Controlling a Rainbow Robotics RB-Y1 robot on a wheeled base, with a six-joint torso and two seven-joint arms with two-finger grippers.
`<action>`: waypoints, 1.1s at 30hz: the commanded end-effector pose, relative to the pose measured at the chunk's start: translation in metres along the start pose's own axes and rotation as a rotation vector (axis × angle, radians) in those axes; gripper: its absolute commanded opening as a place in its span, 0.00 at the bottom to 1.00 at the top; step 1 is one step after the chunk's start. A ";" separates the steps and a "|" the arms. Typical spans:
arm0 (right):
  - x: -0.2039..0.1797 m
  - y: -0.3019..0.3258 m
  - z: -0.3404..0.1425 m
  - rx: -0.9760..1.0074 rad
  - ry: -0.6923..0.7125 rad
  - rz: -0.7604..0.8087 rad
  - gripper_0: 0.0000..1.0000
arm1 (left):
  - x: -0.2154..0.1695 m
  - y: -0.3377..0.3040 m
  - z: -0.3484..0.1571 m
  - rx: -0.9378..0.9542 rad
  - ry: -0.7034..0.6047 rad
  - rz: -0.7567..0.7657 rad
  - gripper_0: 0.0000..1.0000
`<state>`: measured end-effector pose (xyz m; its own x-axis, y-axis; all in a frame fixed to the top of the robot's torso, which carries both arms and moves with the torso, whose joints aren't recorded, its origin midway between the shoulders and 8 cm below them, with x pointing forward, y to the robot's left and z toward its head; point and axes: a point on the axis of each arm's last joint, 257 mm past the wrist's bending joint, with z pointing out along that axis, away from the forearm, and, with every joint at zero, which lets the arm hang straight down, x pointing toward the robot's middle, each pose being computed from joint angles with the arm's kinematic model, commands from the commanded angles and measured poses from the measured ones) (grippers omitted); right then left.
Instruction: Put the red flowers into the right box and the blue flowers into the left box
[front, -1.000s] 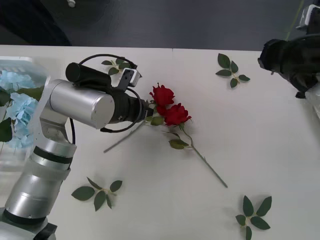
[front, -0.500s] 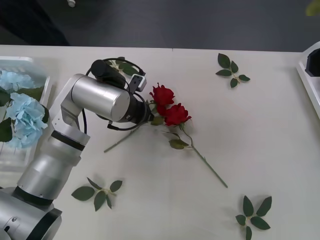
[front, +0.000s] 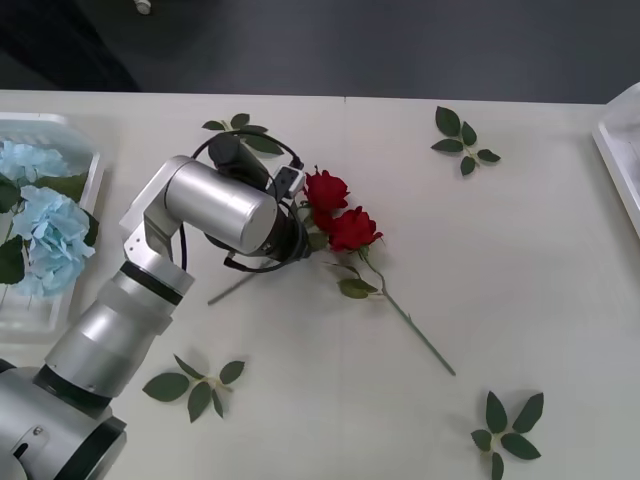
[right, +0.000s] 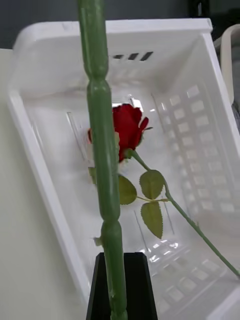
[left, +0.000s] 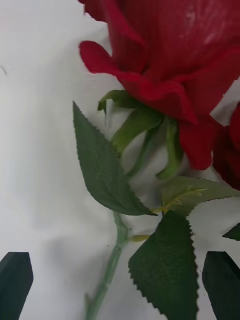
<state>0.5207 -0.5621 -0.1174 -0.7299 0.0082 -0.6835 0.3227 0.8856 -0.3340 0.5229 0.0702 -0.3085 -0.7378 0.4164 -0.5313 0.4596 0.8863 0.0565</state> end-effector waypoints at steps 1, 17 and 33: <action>0.004 -0.058 -0.002 0.119 0.006 -0.060 0.00 | -0.013 0.005 -0.004 -0.030 -0.019 0.133 1.00; 0.056 -0.156 0.022 0.333 0.059 -0.173 0.00 | -0.023 0.002 0.017 -0.037 -0.049 0.201 1.00; 0.057 -0.151 0.034 0.363 0.044 -0.285 0.53 | -0.029 -0.003 0.017 -0.061 -0.061 0.229 0.24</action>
<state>0.4460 -0.6943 -0.1690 -0.8494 -0.1342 -0.5104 0.2917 0.6865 -0.6660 0.5390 0.0625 -0.3275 -0.6617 0.5301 -0.5303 0.5323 0.8302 0.1656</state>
